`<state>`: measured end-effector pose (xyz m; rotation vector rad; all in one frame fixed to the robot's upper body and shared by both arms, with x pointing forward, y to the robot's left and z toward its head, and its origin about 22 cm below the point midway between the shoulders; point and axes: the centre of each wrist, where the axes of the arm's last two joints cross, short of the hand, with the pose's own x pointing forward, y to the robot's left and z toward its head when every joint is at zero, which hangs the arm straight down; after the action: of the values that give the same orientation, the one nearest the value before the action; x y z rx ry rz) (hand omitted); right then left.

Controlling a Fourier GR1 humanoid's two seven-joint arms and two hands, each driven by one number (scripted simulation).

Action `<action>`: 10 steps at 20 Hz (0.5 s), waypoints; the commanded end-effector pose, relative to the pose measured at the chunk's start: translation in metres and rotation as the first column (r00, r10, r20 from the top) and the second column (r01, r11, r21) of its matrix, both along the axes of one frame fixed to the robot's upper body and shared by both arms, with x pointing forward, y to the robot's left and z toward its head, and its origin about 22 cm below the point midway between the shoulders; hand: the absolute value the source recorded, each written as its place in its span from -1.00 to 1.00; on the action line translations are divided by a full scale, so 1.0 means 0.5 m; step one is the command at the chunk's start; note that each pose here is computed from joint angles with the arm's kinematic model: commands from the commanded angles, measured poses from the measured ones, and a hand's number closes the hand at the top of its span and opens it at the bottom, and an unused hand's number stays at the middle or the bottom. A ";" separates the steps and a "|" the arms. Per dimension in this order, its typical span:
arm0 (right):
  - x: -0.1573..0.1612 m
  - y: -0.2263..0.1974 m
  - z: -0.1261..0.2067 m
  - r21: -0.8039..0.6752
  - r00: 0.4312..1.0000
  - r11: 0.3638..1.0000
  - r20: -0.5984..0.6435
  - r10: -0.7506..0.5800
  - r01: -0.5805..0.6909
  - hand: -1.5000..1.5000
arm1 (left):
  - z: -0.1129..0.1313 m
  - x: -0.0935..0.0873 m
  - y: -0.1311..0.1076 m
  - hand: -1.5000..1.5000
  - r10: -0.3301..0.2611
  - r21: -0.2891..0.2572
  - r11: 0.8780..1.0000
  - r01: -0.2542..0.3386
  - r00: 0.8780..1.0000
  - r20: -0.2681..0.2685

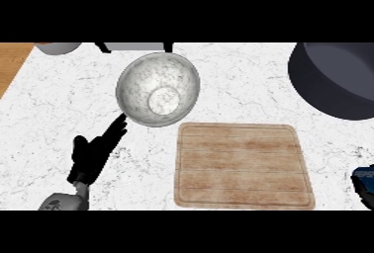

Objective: Pick the can from the cutting board and place it in the pot

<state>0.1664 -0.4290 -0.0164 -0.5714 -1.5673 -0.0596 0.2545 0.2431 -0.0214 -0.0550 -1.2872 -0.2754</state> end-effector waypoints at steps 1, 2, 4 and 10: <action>-0.010 -0.166 0.094 -0.038 0.998 0.999 0.065 0.029 -0.026 1.00 | 0.008 0.006 -0.003 0.00 0.005 -0.003 1.000 -0.005 1.000 -0.006; -0.018 -0.196 0.104 -0.065 0.998 0.997 0.053 0.038 -0.034 1.00 | 0.009 0.008 0.008 0.00 -0.010 -0.009 1.000 0.010 1.000 0.002; -0.022 -0.240 0.111 -0.077 0.997 0.996 0.067 0.042 -0.036 1.00 | 0.001 0.013 -0.001 0.00 -0.028 -0.009 1.000 0.028 1.000 -0.010; 0.001 -0.317 0.154 -0.229 0.998 0.973 0.056 0.025 -0.011 1.00 | 0.003 0.015 -0.040 0.00 -0.058 -0.014 0.998 0.058 0.998 0.002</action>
<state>0.1610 -0.5632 0.0397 -0.6880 -1.6246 0.0832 0.2590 0.2314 -0.0195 -0.0878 -1.2897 -0.3019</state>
